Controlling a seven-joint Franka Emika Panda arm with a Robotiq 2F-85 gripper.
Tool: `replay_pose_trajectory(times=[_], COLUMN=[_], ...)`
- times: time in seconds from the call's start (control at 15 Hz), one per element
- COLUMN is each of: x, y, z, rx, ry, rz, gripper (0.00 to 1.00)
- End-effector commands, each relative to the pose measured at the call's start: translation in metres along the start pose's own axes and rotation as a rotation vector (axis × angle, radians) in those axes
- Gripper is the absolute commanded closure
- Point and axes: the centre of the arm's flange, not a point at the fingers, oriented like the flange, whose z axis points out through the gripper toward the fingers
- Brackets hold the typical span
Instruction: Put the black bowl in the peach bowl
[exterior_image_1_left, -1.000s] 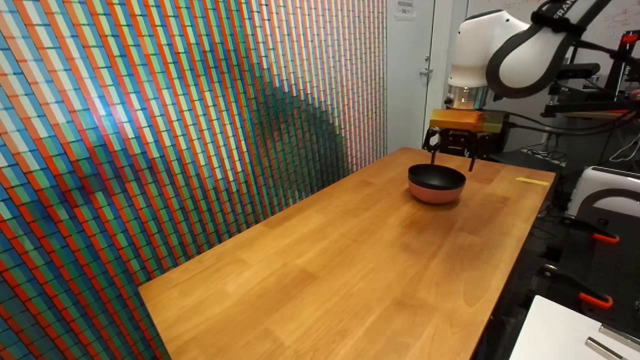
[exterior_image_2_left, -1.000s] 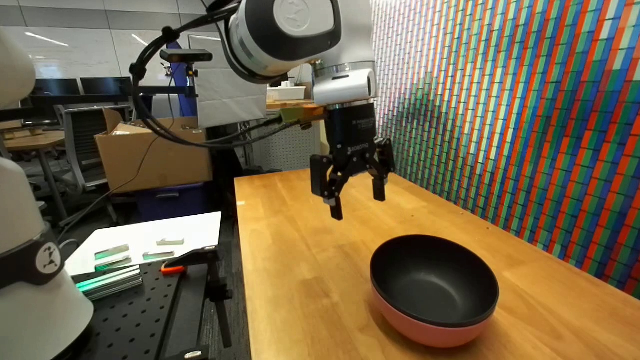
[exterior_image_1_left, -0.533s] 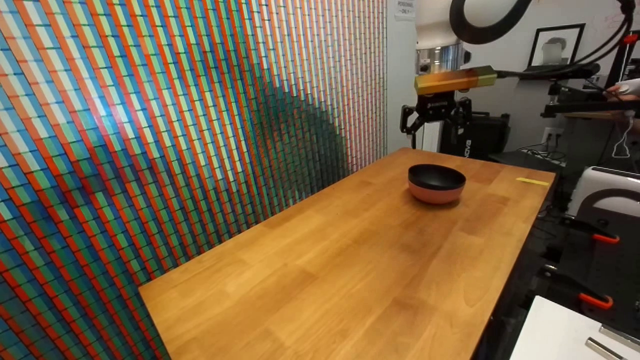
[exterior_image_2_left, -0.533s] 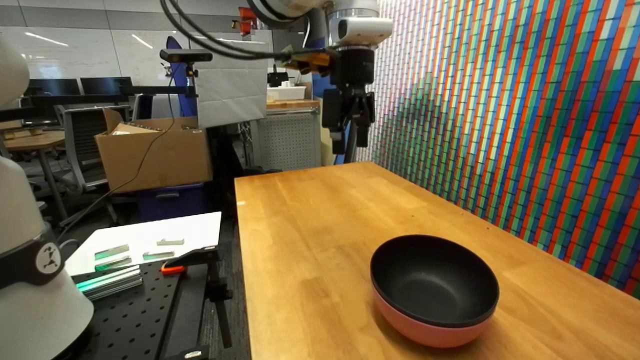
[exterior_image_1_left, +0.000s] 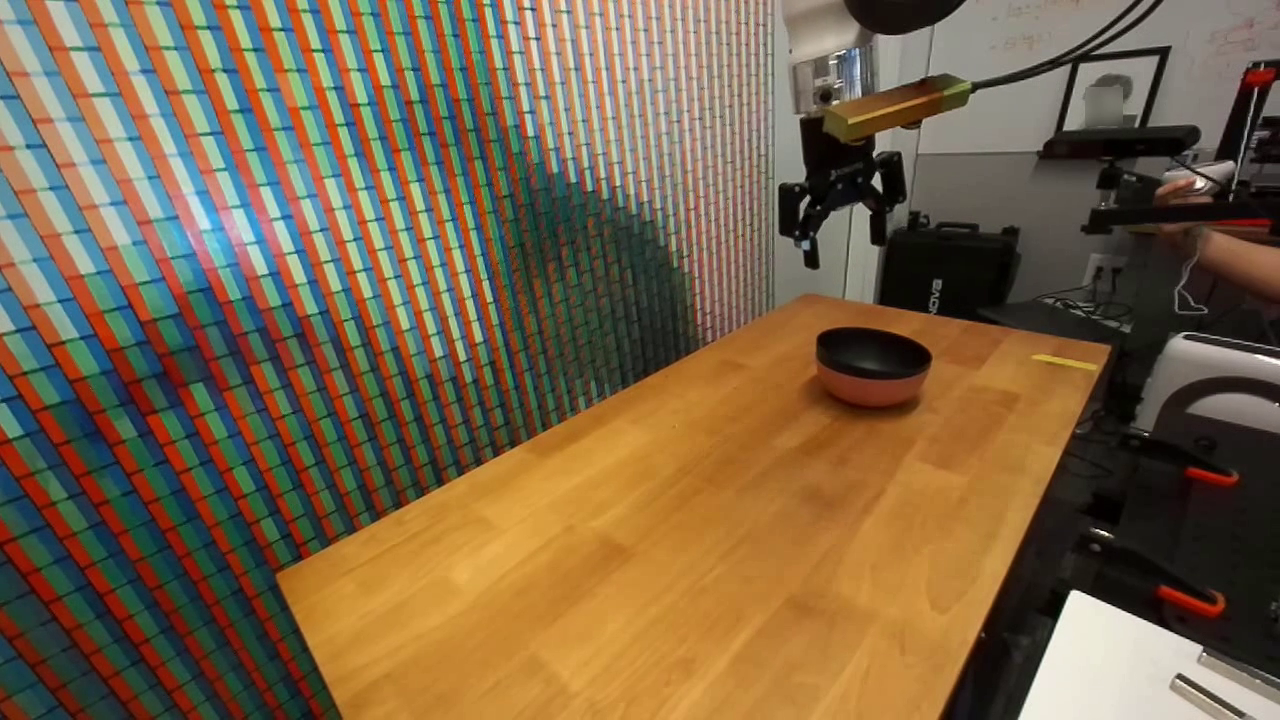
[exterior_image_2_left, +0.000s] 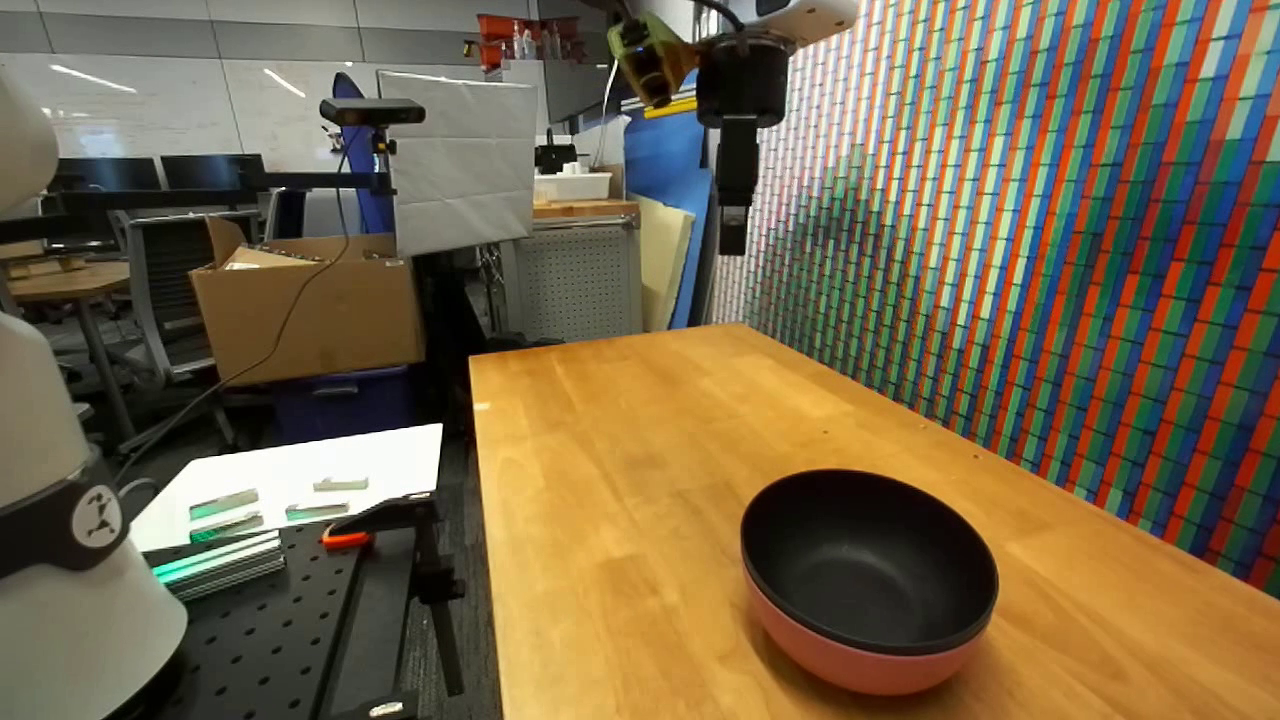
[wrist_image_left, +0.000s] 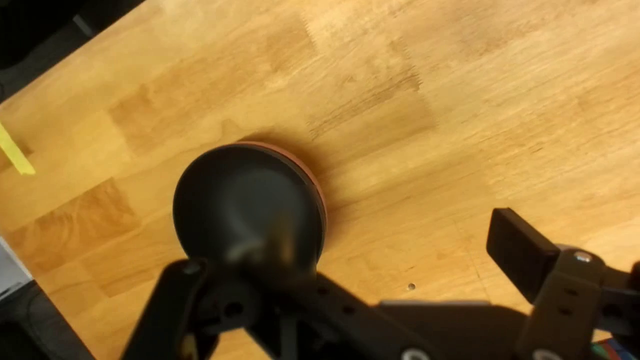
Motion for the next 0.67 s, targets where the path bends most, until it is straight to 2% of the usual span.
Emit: replay_pose_trajectory(times=[0.0,0.27,0.6], x=[0.040,0.065,0.087], y=[-0.022,-0.036,-0.028], z=[-0.015,-0.030,-0.070], rx=[-0.047,-0.071,-0.065], ry=[0.000,0.029,0.112], rz=[-0.193,-0.398,-0.656], gripper=[0.00,0.00,0.00])
